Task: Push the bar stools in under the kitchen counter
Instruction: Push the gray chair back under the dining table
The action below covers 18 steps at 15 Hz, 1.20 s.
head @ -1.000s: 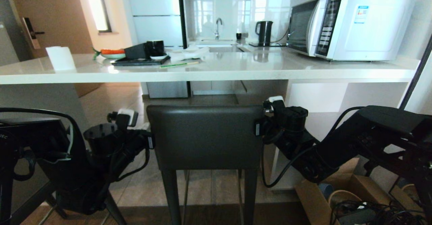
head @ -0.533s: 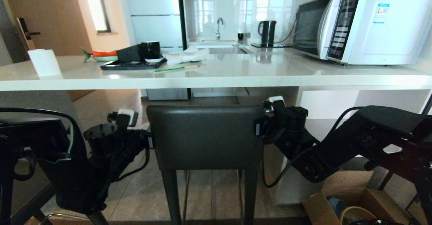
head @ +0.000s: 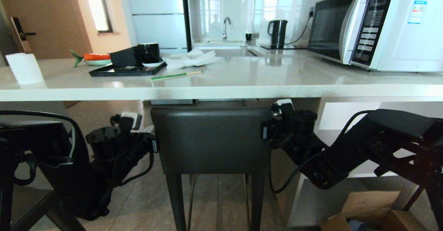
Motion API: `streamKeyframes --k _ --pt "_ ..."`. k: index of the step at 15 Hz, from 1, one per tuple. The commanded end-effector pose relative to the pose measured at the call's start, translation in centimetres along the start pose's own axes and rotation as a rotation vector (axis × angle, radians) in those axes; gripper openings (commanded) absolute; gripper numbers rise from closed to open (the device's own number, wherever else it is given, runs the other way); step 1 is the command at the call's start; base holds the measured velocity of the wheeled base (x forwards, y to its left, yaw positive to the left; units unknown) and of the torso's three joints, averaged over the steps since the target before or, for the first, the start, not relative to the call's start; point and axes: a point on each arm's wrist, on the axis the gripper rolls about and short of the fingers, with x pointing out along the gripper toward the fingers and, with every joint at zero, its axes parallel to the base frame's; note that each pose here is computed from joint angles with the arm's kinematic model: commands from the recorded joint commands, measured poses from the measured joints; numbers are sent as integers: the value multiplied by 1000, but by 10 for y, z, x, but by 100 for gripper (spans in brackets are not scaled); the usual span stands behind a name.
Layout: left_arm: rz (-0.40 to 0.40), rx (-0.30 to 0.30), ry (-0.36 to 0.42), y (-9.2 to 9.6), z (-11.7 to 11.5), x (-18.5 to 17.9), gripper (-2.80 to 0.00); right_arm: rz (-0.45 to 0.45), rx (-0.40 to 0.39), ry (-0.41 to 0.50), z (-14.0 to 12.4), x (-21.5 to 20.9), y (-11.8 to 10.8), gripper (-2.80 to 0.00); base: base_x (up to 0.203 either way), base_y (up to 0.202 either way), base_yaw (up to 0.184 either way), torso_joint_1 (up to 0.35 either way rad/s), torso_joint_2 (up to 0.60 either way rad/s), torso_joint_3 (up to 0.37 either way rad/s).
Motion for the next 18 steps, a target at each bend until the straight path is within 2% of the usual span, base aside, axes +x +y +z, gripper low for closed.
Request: streamKeyframes --k 1,7,14,18 --pt "2 0 0 0 -1 0 -280 0 -2 4 -2 0 0 -280 0 0 0 0 0 0" --pt "16 7 27 3 -12 6 -280 -5 -2 10 -3 -2 -1 -280 0 0 0 0 0 0" --pt "31 8 18 2 -18 19 -280 -76 4 17 -5 2 -25 -280 0 0 0 0 0 0" --pt "7 11 20 -9 -24 26 -280 -85 6 19 -6 2 -28 -280 0 0 0 0 0 0"
